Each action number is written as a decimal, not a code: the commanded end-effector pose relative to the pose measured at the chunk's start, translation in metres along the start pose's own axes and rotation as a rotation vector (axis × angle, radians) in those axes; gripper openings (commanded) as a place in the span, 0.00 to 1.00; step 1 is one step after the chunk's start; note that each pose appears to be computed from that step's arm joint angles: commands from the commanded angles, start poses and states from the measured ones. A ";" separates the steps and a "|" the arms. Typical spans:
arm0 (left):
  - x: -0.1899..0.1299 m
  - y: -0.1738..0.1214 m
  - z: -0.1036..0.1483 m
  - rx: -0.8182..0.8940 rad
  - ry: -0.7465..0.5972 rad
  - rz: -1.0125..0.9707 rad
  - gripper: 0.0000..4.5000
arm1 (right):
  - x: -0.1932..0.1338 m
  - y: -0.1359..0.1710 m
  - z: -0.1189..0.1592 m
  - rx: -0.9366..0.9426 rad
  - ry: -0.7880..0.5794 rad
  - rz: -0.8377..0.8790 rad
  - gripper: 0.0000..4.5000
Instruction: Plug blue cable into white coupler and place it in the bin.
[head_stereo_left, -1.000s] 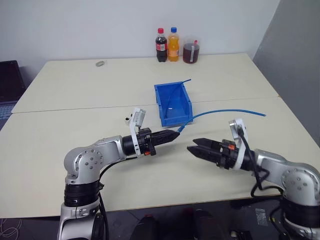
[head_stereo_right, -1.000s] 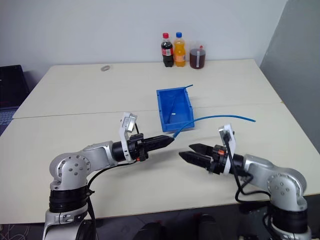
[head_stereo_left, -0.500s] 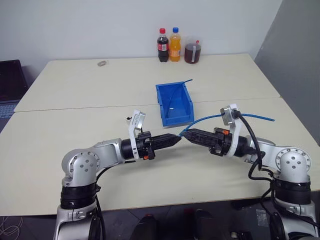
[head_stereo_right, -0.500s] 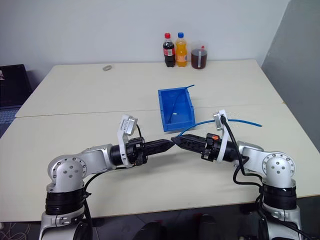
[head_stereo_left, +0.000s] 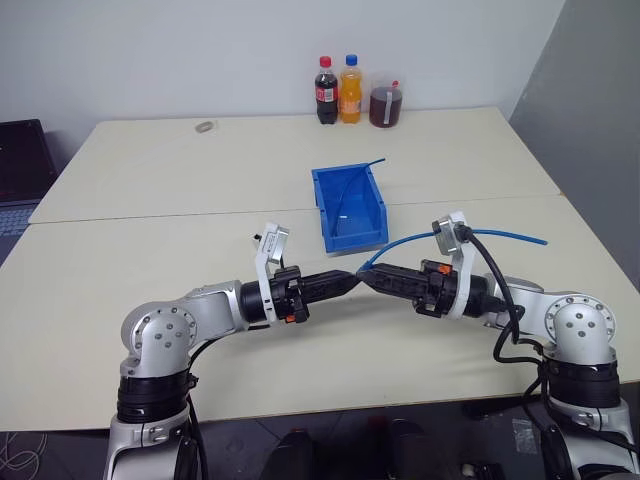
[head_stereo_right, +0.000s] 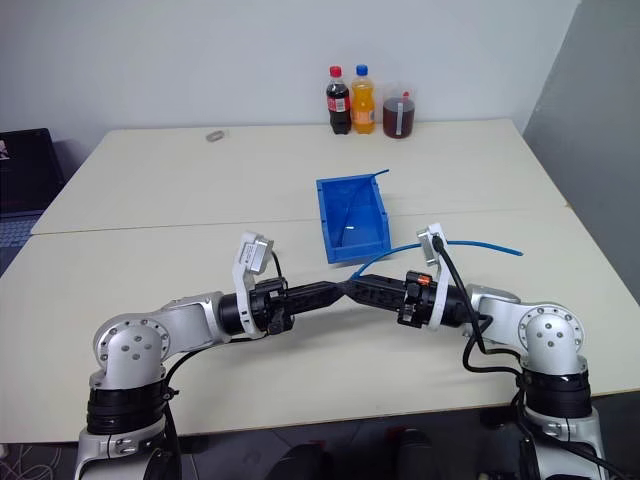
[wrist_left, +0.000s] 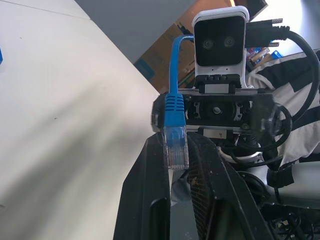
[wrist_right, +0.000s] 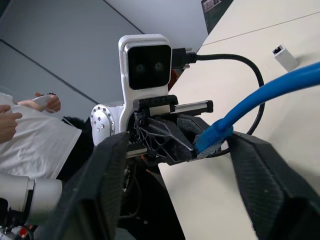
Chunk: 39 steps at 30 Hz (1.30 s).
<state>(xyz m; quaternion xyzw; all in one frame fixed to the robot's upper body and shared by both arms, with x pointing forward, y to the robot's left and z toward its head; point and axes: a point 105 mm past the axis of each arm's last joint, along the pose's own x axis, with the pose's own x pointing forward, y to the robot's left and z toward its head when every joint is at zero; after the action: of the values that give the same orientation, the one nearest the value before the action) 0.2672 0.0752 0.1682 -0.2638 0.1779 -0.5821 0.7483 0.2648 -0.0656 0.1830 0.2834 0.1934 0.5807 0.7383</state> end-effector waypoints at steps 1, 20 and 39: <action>0.001 -0.013 0.006 0.049 -0.006 -0.040 0.05 | 0.003 0.010 0.003 -0.049 -0.002 0.037 0.44; -0.003 -0.010 0.014 0.097 -0.015 -0.020 0.38 | 0.001 0.006 0.007 -0.066 -0.006 0.005 0.04; -0.085 0.055 0.040 0.495 0.094 0.498 0.99 | -0.011 -0.010 0.023 -0.148 -0.002 -0.075 0.04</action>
<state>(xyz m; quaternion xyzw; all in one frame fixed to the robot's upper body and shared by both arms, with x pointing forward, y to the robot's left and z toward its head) 0.2976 0.1611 0.1632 -0.0567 0.1551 -0.4663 0.8691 0.2832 -0.0841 0.1819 0.2291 0.1863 0.5531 0.7791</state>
